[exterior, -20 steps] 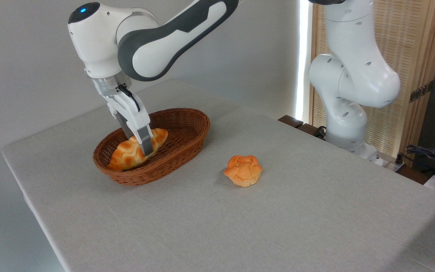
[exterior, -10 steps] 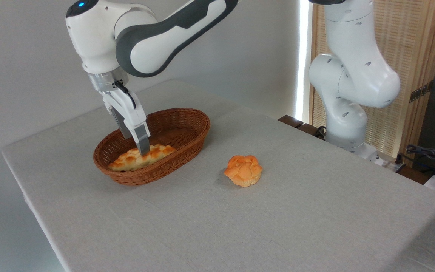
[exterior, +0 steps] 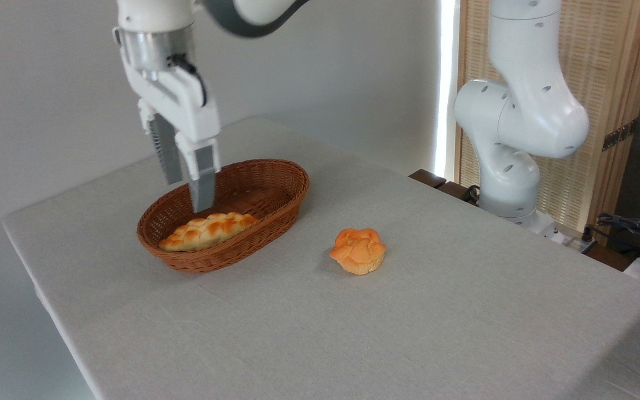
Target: Put bread into the basket
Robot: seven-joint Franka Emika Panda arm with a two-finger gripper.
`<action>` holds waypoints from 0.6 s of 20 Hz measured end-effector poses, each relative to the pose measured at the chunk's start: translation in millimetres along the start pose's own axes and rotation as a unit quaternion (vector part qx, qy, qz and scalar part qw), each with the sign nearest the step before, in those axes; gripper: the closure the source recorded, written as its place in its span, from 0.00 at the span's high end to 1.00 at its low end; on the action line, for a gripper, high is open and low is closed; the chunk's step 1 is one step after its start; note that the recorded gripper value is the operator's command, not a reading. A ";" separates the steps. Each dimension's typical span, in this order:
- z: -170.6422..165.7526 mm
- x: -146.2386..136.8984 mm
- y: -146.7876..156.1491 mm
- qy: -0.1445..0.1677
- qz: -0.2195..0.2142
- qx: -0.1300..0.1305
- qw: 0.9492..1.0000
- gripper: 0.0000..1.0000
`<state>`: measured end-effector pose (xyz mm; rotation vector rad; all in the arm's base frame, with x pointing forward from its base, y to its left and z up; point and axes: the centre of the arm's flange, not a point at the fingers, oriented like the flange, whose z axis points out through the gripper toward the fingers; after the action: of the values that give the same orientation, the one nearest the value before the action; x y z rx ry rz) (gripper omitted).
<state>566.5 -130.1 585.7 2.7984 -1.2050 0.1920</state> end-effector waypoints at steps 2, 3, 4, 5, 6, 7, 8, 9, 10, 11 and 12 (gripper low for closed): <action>-21.0 -29.0 -20.5 -0.005 -0.003 0.004 1.000 1.00; -28.0 -40.4 -29.8 -0.005 -0.007 0.006 1.000 1.00; -33.2 -48.8 -37.3 -0.004 -0.012 0.008 1.000 1.00; -36.9 -54.7 -42.4 -0.006 -0.018 0.007 1.000 1.00; -40.5 -59.1 -46.0 -0.009 -0.023 0.005 1.000 1.00; -44.7 -63.0 -49.3 -0.011 -0.027 0.003 1.000 1.00; -47.9 -66.2 -52.1 -0.012 -0.031 0.003 0.999 1.00; -50.2 -68.6 -54.3 -0.012 -0.034 0.002 0.999 1.00; -51.4 -70.0 -55.7 -0.012 -0.036 0.002 0.999 1.00; -51.7 -70.4 -56.4 -0.012 -0.036 0.003 0.999 1.00; -51.4 -70.7 -56.8 -0.012 -0.037 0.002 0.999 1.00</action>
<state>555.6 -33.8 624.1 2.8515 -1.1056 0.1561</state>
